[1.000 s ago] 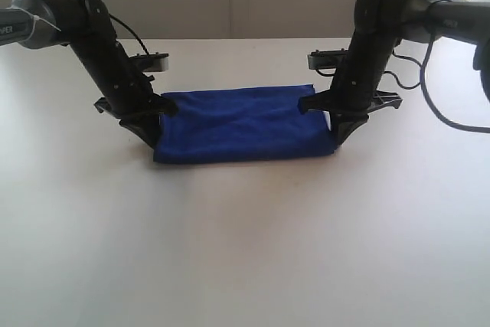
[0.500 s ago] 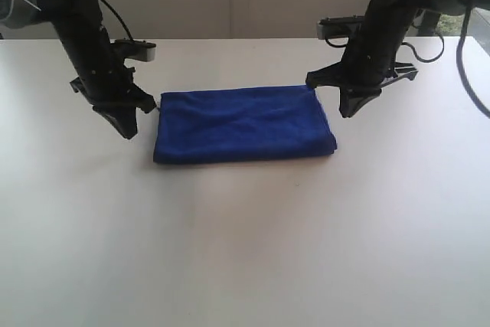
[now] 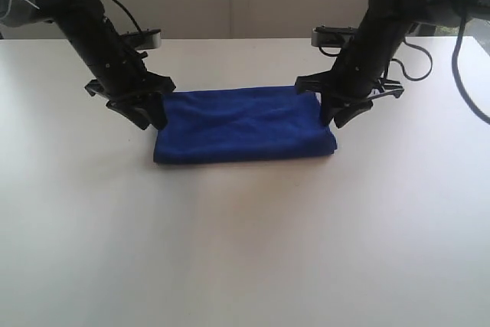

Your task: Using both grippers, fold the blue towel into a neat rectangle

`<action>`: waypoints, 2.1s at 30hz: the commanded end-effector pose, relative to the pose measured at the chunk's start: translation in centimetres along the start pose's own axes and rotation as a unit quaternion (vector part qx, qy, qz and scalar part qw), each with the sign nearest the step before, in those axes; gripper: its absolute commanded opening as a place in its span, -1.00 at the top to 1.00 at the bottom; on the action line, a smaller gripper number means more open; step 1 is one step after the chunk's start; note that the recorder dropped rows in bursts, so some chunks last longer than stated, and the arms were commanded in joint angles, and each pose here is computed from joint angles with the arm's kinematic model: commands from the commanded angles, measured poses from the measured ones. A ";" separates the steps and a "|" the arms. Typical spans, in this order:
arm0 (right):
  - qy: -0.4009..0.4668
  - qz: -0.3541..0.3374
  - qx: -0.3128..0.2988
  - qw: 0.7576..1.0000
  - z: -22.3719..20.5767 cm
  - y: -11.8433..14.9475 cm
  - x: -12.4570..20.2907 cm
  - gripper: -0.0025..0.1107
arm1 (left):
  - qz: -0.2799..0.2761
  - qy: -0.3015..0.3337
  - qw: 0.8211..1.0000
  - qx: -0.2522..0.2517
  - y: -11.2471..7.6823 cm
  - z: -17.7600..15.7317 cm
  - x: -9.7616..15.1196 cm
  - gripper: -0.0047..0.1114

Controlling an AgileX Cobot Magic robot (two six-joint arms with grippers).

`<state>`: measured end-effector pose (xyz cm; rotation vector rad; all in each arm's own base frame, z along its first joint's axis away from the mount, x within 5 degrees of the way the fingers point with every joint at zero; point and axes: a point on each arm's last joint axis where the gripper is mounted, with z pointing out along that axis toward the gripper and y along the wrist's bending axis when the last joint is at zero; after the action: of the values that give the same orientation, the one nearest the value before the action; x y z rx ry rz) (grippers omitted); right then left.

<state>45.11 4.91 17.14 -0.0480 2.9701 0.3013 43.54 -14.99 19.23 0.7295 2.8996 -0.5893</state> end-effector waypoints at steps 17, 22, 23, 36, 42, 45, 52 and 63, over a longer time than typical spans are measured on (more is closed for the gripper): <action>0.053 0.003 -0.004 0.999 3.2 -0.4 1.2 0.96 | -0.017 0.052 0.998 0.030 0.4 4.4 1.4 0.92; 0.068 0.006 -0.003 0.998 3.8 -0.6 1.9 0.96 | -0.012 0.070 0.997 0.036 0.3 4.3 1.7 0.92; 0.069 0.006 -0.003 0.998 3.7 -0.5 2.1 0.96 | -0.011 0.073 0.997 0.035 0.3 4.3 1.8 0.92; 0.080 0.009 0.000 0.997 2.9 0.0 4.5 0.96 | 0.007 0.106 0.993 0.051 0.1 4.2 2.4 0.92; 0.094 0.018 0.002 0.995 3.6 -0.2 5.7 0.96 | 0.012 0.119 0.991 0.057 0.0 4.1 2.6 0.92; 0.086 0.018 0.004 0.996 3.8 -0.3 5.8 0.96 | 0.012 0.119 0.991 0.057 0.0 4.1 2.6 0.92; 0.060 0.018 0.007 0.998 3.9 -0.4 5.3 0.96 | -0.002 0.106 0.993 0.049 0.1 4.2 2.4 0.92; 0.042 0.031 0.008 0.999 4.0 -0.4 5.0 0.47 | -0.003 0.112 0.992 0.051 0.1 4.1 2.5 -0.03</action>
<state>40.72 5.55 13.25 0.0310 3.0672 0.3317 41.73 -15.38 15.19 0.8436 3.0640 -0.6904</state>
